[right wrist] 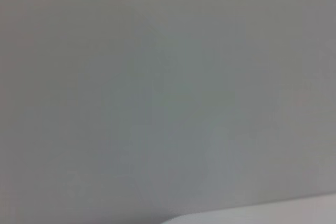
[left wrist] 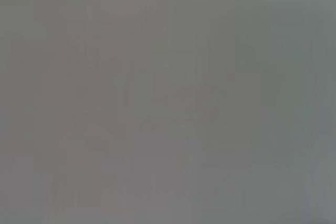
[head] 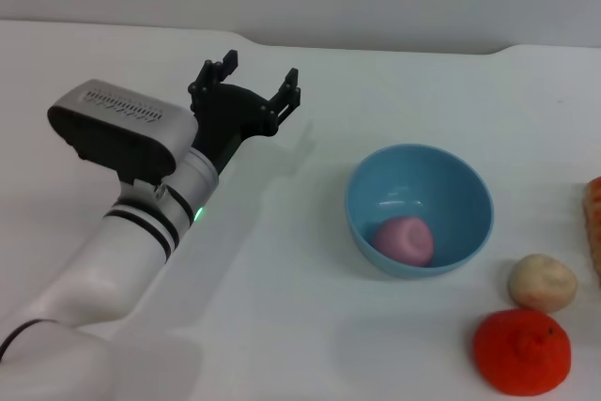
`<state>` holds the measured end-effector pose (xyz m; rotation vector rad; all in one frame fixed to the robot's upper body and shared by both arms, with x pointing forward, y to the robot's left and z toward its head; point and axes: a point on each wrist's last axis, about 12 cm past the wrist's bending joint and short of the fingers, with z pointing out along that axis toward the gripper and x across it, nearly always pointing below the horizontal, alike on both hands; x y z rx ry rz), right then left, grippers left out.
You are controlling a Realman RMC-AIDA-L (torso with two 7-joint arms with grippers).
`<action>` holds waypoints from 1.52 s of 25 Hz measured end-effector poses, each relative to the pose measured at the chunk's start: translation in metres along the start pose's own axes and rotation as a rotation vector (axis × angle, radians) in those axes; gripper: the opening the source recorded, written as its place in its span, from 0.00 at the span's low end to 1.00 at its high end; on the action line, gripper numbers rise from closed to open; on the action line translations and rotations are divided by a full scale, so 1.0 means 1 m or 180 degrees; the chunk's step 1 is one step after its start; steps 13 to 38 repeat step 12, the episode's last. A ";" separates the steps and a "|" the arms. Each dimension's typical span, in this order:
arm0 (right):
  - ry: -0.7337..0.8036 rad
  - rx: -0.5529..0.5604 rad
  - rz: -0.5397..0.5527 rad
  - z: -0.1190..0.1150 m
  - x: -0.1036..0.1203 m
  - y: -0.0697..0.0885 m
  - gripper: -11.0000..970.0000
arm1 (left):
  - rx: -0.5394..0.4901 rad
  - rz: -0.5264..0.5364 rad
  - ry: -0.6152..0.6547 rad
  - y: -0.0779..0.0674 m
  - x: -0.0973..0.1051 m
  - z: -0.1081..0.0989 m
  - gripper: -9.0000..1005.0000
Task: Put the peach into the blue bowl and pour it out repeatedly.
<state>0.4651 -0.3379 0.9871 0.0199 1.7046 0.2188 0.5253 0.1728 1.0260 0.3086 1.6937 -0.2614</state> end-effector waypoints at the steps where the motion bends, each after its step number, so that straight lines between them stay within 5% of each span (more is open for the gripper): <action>1: 0.0005 0.0070 0.0052 0.000 0.001 -0.001 0.57 | -0.0022 -0.0027 0.0002 0.000 0.001 -0.001 0.80; 5: -0.0028 0.0273 0.0214 -0.006 0.005 -0.004 0.57 | -0.0033 -0.0038 -0.0075 -0.002 0.003 -0.006 0.80; 38: -0.0048 0.0282 0.0268 -0.008 0.007 -0.001 0.57 | 0.0083 0.0113 -0.0098 -0.006 0.009 -0.011 0.80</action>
